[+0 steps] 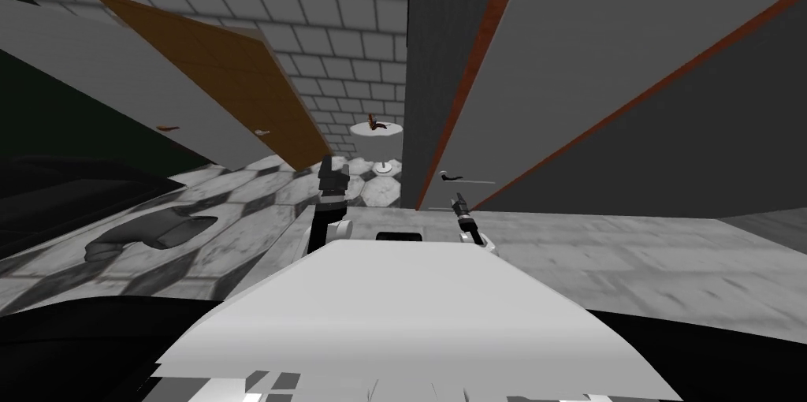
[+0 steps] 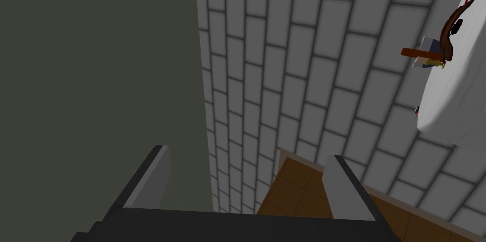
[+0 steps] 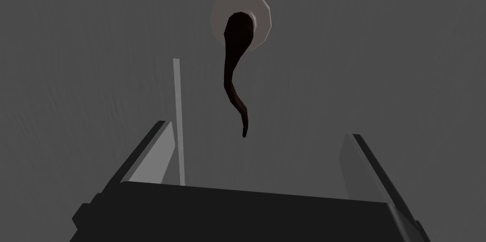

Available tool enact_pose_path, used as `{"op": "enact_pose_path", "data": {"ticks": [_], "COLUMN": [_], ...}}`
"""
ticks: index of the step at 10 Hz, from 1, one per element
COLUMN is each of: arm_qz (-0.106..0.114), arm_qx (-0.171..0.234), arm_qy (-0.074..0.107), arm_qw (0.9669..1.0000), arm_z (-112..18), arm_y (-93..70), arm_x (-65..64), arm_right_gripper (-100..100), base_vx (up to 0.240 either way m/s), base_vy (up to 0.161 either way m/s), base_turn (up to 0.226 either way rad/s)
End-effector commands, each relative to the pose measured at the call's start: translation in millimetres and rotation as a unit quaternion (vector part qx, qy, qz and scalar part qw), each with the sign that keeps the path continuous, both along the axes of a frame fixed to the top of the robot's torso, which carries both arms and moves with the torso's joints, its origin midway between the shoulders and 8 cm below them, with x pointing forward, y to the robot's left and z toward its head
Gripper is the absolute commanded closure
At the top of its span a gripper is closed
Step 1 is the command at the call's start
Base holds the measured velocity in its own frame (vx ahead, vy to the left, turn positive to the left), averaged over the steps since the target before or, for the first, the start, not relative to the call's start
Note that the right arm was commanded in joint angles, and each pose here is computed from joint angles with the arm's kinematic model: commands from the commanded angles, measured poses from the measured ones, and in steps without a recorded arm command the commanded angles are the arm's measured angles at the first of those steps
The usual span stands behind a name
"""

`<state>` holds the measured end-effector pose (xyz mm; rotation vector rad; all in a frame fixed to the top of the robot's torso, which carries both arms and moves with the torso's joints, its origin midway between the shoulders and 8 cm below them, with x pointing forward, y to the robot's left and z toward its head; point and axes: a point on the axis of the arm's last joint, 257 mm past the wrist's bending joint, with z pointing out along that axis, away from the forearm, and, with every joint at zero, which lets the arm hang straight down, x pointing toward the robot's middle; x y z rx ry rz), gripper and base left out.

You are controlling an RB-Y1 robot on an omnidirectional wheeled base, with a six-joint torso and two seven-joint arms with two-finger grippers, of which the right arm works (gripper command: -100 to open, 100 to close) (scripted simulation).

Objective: Pull the door open

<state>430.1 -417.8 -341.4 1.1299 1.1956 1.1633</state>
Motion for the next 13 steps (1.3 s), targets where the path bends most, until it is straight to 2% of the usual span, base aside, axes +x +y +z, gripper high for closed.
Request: {"op": "enact_pose_path", "data": {"ticks": [1,5,7,13], "arm_qz": [-0.006,-0.015,-0.018,-0.036], "arm_qx": [-0.006,-0.013,-0.012,-0.011], "arm_qy": [0.010,0.023,0.021,0.024], "arm_qw": [0.9999,0.9995,0.9995,0.9990], "arm_z": [-5.3,-12.8,-11.3,-13.3], "arm_y": [-13.5,-31.1,-30.6,-37.1], "arm_x": [-1.0,-4.1,-0.9,6.9], "arm_right_gripper": [-100,-100,-100,-100], "base_vx": [0.103,0.080,0.083,0.194], "base_vy": [-0.087,-0.055,-0.019,-0.044], "base_turn": [0.164,0.079,0.044,0.063]}}
